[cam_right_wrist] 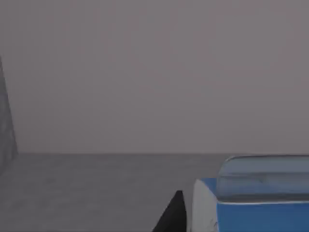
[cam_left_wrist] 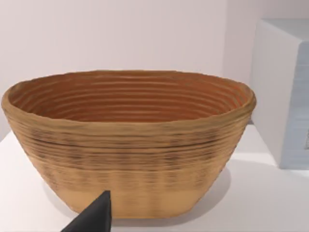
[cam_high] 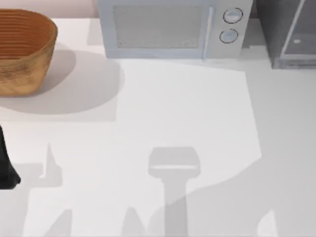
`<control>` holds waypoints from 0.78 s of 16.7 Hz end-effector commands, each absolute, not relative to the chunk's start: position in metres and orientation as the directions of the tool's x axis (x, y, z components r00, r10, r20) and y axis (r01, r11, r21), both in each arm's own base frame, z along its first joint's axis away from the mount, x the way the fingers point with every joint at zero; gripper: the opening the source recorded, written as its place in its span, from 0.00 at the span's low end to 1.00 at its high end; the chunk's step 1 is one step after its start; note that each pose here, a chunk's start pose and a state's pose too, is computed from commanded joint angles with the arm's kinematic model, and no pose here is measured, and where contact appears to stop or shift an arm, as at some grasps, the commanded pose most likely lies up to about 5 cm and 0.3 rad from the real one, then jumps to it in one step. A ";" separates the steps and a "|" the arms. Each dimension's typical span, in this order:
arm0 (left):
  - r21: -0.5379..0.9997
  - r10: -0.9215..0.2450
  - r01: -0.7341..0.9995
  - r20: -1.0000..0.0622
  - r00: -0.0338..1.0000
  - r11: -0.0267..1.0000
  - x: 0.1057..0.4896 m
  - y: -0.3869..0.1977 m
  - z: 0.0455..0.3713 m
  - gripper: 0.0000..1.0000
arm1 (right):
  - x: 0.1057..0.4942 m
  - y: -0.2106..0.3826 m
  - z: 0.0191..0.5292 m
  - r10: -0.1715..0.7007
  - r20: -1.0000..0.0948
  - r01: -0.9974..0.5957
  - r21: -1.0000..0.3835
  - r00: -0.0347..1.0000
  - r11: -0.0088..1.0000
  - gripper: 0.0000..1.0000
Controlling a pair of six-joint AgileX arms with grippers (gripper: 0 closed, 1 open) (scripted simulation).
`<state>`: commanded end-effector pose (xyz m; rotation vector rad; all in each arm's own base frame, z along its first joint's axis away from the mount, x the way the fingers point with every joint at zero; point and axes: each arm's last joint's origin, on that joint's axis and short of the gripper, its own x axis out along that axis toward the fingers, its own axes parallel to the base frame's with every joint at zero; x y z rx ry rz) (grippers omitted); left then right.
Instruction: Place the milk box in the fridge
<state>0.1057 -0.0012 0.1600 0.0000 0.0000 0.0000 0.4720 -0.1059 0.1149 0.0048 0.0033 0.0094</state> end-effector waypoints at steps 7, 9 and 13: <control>0.000 0.000 0.000 0.000 1.000 1.000 0.106 -0.001 0.160 1.00 | 0.523 -0.103 0.130 0.007 -0.005 -0.007 0.005 1.000 1.000 0.00; 0.000 0.000 0.000 0.000 1.000 1.000 0.106 -0.001 0.160 1.00 | 0.524 -0.103 0.129 0.006 -0.009 -0.006 0.006 1.000 1.000 0.00; 0.000 0.000 0.000 0.000 1.000 1.000 0.106 -0.001 0.160 1.00 | 0.524 -0.103 0.129 0.006 -0.009 -0.006 0.006 1.000 1.000 0.15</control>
